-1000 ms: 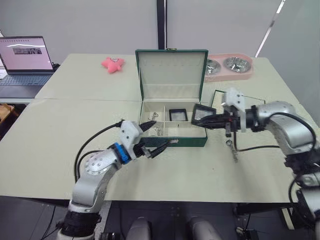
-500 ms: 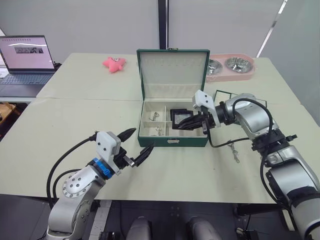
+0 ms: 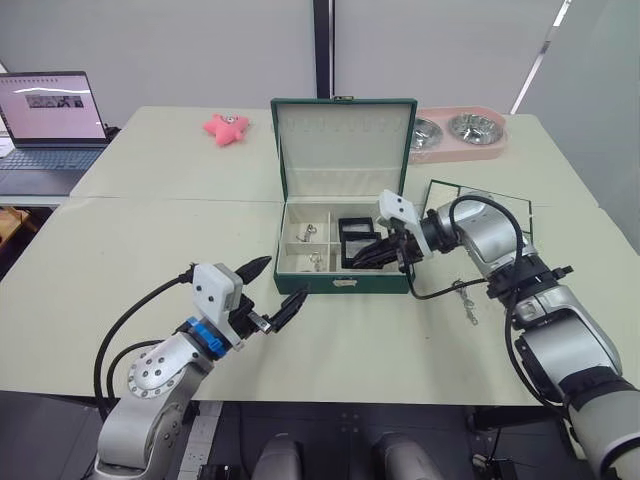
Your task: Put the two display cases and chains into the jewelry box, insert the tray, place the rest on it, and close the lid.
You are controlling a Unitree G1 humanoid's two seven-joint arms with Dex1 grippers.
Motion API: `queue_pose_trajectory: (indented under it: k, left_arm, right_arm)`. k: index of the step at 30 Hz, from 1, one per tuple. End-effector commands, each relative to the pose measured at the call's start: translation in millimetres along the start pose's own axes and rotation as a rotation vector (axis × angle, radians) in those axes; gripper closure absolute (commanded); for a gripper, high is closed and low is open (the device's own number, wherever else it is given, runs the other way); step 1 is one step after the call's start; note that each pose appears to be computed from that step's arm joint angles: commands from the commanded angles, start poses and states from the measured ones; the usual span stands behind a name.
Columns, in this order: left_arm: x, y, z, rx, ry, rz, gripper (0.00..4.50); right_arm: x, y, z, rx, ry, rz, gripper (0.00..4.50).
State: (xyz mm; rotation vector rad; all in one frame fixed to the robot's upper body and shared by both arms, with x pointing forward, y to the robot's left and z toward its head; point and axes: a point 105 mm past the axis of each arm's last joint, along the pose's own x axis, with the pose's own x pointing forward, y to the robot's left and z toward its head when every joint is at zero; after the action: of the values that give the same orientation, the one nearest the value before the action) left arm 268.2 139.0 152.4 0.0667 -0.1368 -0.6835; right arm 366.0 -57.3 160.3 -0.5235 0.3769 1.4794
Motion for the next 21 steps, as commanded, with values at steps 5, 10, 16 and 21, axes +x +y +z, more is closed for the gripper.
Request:
queue_pose_trajectory:
  k: [5,10,16,21]
  left_arm:
    - [4.4,-2.2,10.2,0.025,-0.037,-0.007,0.00]
    - [4.6,-2.3,9.6,0.023,-0.032,-0.005,0.00]
    - [5.1,-1.9,9.1,0.024,-0.029,-0.006,0.00]
    - [6.7,-1.5,9.5,0.026,-0.030,-0.013,0.00]
  right_arm:
    - [-4.2,-3.1,6.5,-0.027,-0.001,-0.005,4.48]
    - [-3.5,-6.6,5.1,-0.012,-0.010,-0.025,4.48]
    - [-7.8,-12.9,15.1,-0.002,-0.070,-0.060,3.10]
    - [-16.8,-11.7,25.0,-0.005,-0.119,-0.054,1.70]
